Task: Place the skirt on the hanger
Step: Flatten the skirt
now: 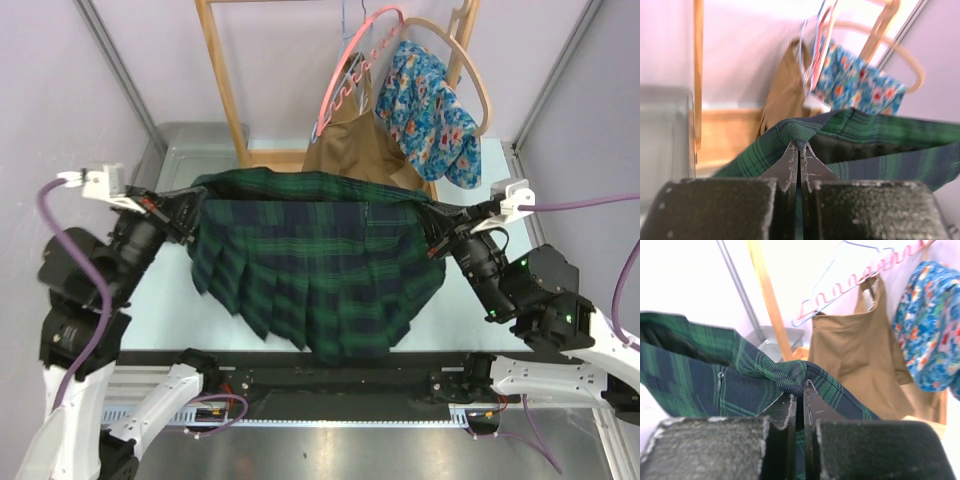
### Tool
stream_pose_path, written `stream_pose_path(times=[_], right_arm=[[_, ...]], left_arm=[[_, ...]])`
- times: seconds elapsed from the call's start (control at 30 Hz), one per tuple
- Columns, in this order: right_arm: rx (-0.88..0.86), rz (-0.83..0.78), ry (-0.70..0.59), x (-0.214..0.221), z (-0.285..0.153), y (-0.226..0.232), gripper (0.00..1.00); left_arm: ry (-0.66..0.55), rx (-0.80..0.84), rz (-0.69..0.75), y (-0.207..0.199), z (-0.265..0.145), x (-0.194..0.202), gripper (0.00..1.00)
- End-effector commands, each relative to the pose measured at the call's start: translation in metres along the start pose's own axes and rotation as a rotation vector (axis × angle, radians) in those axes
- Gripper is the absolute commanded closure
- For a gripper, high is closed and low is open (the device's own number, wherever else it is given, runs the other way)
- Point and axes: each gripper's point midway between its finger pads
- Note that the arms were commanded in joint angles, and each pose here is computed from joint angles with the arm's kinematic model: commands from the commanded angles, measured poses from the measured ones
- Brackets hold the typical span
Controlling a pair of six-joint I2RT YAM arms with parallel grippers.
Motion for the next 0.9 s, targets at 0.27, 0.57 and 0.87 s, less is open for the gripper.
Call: stream_pose_path(times=[0.27,0.57,0.87], right_arm=[[0.104,-0.022,-0.063,-0.019,0.012,-0.018,1.0],[0.176,0.065,0.185,0.058,0.011,-0.028,1.0],[0.531,0.068,0.469,0.176,-0.004,-0.102,1.0]], left_arm=[[0.052,-0.048,-0.004,0.014,0.04,0.026,1.0],[0.213,0.005,-0.024,0.014,0.027,0.108,1.0],[0.367,-0.038,-0.116,0.025,0.009,0.193,1.0]])
Point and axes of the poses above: each gripper's point midway between its finger pads, its own z axis out along the fingers, its own y axis along the line the jaws close on, x = y × z, and after that the axes turned 10 degrees about z, right-handed
